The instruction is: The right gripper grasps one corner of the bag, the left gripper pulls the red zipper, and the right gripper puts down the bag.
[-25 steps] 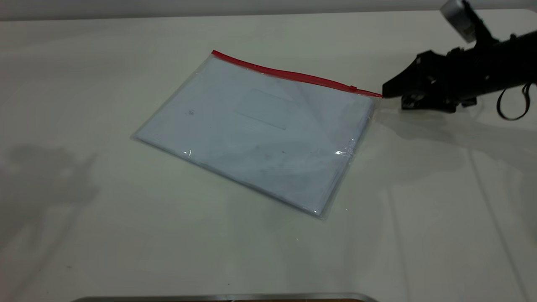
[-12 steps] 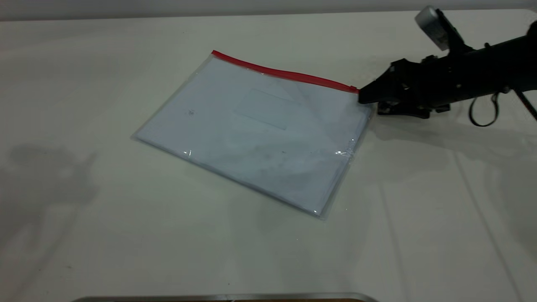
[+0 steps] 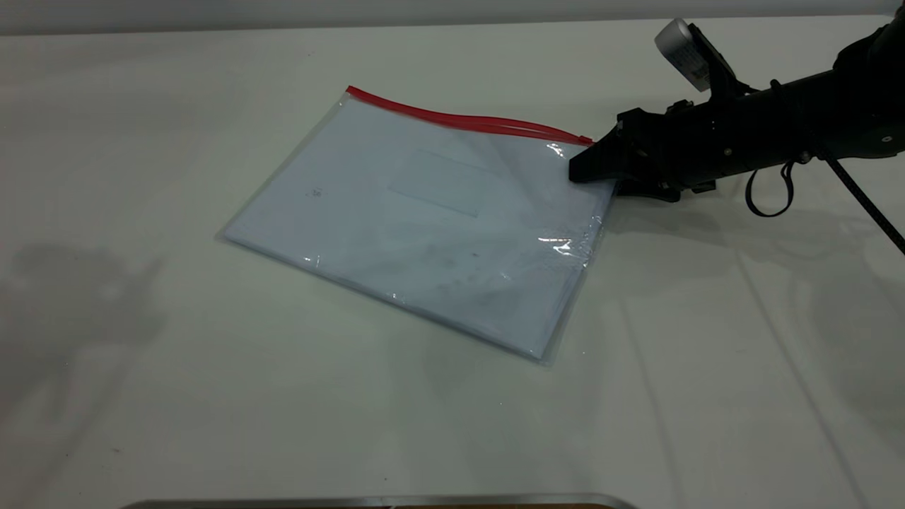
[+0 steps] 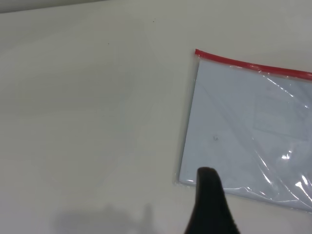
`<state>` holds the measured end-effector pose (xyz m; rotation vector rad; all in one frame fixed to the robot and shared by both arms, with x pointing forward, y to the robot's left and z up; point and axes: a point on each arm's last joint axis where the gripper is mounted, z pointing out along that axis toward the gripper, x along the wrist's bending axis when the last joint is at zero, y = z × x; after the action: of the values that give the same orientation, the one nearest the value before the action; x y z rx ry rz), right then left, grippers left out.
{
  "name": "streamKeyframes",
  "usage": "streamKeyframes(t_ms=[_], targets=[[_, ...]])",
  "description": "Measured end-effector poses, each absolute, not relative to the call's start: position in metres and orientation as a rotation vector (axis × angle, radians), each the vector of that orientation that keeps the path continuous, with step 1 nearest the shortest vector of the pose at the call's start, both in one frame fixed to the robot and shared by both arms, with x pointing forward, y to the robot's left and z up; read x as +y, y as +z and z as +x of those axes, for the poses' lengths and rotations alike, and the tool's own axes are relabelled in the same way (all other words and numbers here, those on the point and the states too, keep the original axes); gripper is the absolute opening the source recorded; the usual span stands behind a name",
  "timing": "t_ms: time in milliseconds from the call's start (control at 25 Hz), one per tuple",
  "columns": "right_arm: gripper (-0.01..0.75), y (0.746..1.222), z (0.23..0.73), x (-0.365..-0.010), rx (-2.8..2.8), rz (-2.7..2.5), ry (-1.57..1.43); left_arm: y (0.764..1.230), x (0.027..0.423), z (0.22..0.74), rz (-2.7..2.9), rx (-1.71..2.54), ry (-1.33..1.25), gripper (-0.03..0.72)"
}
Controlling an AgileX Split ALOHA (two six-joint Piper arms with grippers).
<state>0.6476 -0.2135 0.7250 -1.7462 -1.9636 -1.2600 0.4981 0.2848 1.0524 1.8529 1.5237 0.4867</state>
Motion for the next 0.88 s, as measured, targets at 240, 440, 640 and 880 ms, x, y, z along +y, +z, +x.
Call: streamKeyframes(t_ms=[240, 440, 640, 880], targets=[[0.038, 0.730, 0.646, -0.209, -1.927, -1.679, -1.312, 1.053, 0.285, 0.498, 1.853, 1.522, 0.491, 0.577], [0.034, 0.752, 0.631, -0.199, -1.997, -1.317, -1.277, 1.054, 0.286, 0.500, 1.854, 1.502, 0.535, 0.577], [0.034, 0.783, 0.634, -0.217, -2.327, -1.196, -0.985, 1.039, 0.288, 0.517, 1.854, 1.537, 0.523, 0.577], [0.034, 0.847, 0.672, -0.204, -2.540, -1.168, -1.157, 1.017, 0.273, 0.584, 1.979, 1.418, 0.379, 0.577]])
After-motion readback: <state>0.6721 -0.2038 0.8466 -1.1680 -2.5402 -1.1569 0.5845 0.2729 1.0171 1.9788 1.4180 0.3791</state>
